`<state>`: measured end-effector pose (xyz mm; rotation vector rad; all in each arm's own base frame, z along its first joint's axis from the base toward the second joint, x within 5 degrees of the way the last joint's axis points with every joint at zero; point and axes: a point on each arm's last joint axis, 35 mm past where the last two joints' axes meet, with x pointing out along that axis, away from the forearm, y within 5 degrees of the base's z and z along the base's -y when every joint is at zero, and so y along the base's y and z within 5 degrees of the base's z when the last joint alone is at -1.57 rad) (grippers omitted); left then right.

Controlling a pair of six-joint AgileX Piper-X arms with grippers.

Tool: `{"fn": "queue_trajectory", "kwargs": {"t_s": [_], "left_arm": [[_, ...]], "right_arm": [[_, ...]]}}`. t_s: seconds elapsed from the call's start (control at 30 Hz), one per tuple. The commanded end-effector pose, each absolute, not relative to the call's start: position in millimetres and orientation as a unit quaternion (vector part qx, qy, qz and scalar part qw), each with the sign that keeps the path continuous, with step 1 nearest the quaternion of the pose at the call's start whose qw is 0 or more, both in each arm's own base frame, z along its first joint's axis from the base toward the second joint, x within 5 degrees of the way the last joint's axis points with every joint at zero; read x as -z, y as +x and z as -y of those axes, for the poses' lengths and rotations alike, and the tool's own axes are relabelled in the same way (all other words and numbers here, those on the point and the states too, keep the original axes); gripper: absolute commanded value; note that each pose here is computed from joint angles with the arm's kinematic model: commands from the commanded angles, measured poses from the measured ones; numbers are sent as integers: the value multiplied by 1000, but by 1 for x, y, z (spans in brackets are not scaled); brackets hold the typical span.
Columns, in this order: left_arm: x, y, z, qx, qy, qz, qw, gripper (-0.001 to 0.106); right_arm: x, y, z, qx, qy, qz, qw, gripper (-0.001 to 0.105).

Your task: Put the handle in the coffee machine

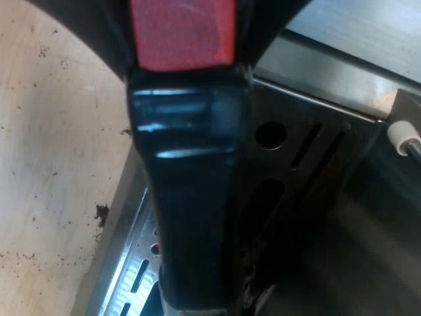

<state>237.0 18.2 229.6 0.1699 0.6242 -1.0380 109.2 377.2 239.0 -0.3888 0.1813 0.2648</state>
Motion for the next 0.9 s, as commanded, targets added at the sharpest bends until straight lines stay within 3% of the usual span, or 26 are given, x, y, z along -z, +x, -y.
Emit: {"fn": "queue_trajectory", "kwargs": {"t_s": [0.03,0.9], "left_arm": [[-232,244,-18,504,73,-259,821,0],[-225,260,-21,498,72,-256,825,0]], "right_arm": [[-241,111,-380,-125,-191,-77,971,72],[-234,126,-375,-115,-198,-52,972,72]]}}
